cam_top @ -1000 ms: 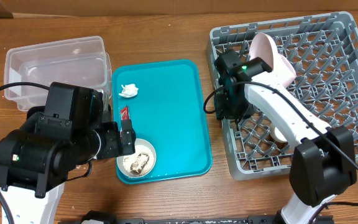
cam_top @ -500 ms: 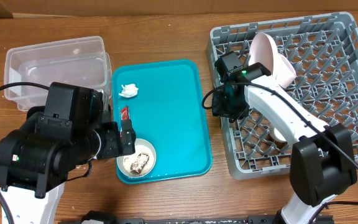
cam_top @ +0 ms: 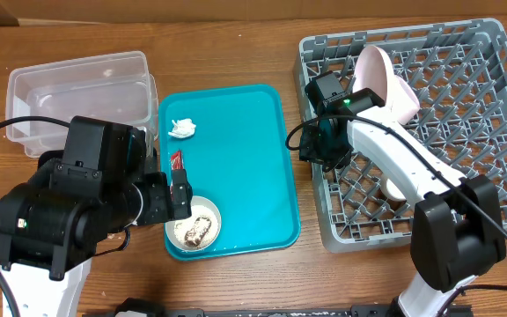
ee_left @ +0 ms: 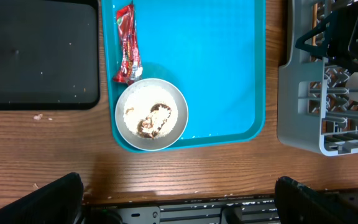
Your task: Sort waste into correct bins and load items into the dishwasher
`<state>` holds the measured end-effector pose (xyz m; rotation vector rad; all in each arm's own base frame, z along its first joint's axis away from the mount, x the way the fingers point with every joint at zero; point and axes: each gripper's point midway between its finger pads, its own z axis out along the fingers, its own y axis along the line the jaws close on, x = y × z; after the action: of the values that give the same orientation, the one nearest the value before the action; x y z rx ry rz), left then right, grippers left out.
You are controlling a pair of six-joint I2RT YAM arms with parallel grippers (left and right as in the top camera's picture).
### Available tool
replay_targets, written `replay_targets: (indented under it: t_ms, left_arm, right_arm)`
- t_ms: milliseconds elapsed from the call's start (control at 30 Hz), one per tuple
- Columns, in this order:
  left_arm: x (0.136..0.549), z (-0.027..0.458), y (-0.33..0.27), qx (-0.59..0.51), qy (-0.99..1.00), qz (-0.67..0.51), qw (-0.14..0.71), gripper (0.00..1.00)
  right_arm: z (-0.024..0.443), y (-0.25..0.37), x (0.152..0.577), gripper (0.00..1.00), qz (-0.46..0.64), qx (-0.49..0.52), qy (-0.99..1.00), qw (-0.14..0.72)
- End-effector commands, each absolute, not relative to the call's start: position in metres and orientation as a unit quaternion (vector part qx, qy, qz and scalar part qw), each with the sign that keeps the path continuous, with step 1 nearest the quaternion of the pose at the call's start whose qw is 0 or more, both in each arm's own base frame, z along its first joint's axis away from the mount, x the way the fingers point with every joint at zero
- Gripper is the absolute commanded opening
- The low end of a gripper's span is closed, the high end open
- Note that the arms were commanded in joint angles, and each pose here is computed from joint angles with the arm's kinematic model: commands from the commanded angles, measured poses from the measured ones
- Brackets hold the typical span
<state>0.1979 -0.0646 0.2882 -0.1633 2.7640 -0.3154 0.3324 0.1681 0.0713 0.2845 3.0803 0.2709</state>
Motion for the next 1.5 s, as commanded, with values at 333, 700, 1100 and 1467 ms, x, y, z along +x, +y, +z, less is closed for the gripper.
replay_targets:
  t_ms: [333,700,1100,1467]
  left_arm:
    - [0.200,0.292,-0.063,-0.049,0.976,-0.106,0.185,1.00]
    - [0.200,0.292,-0.063,-0.049,0.976,-0.106,0.185,1.00]
    - [0.200,0.292,-0.063,-0.049,0.976,-0.106,0.185,1.00]
    - [0.200,0.292,-0.063,-0.049,0.976,-0.106,0.185,1.00]
  right_arm:
    - [0.232,0.186,0.334,0.56,0.193,-0.034,0.957,0.214]
    - [0.338,0.167,0.224,1.00,0.263,-0.181,0.894,0.315]
    - [0.350,0.116,0.197,1.00,0.175,-0.151,0.898,0.374]
    - [0.379,0.130,0.230,1.00,0.138,-0.255,0.813,0.505]
